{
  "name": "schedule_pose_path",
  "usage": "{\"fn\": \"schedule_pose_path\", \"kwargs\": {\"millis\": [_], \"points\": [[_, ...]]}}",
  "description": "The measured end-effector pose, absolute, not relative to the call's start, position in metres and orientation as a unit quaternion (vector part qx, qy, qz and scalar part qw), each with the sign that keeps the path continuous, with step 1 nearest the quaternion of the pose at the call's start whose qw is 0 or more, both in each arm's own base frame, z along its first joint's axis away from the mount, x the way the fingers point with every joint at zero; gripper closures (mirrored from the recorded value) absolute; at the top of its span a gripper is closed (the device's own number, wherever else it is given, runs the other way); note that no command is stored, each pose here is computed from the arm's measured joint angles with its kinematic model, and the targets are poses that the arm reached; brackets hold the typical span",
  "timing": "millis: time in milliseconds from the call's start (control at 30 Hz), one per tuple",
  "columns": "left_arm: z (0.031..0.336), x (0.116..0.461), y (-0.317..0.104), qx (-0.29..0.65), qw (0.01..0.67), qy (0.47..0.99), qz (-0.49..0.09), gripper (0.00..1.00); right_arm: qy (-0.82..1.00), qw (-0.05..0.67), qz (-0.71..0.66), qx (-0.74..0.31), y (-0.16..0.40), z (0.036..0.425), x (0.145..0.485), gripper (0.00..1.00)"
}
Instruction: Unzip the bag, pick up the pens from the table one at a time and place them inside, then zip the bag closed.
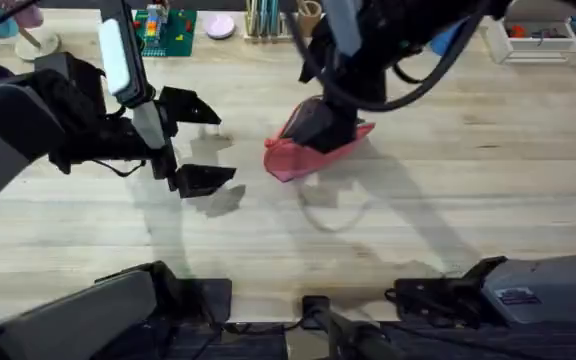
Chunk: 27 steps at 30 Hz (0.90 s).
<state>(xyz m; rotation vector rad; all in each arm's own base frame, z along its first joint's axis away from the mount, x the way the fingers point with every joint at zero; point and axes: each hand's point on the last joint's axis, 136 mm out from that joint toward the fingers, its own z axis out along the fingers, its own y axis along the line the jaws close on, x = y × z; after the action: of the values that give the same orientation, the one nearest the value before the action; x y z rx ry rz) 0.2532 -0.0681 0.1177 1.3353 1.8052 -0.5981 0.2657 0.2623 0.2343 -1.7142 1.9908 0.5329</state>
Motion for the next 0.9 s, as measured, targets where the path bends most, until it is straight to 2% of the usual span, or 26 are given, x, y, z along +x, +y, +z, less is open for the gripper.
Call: {"fn": "schedule_pose_path", "kwargs": {"millis": [400, 900], "points": [[0.118, 0.253, -0.068, 0.527, 0.398, 0.713, -0.236, 0.007, 0.671, 0.180, 0.201, -0.691, 0.308, 0.198, 0.237, 0.007], [0.118, 0.253, -0.068, 0.527, 0.398, 0.712, -0.237, 0.007, 0.661, 0.179, 0.195, -0.702, 0.310, 0.193, 0.240, 0.006]]}}
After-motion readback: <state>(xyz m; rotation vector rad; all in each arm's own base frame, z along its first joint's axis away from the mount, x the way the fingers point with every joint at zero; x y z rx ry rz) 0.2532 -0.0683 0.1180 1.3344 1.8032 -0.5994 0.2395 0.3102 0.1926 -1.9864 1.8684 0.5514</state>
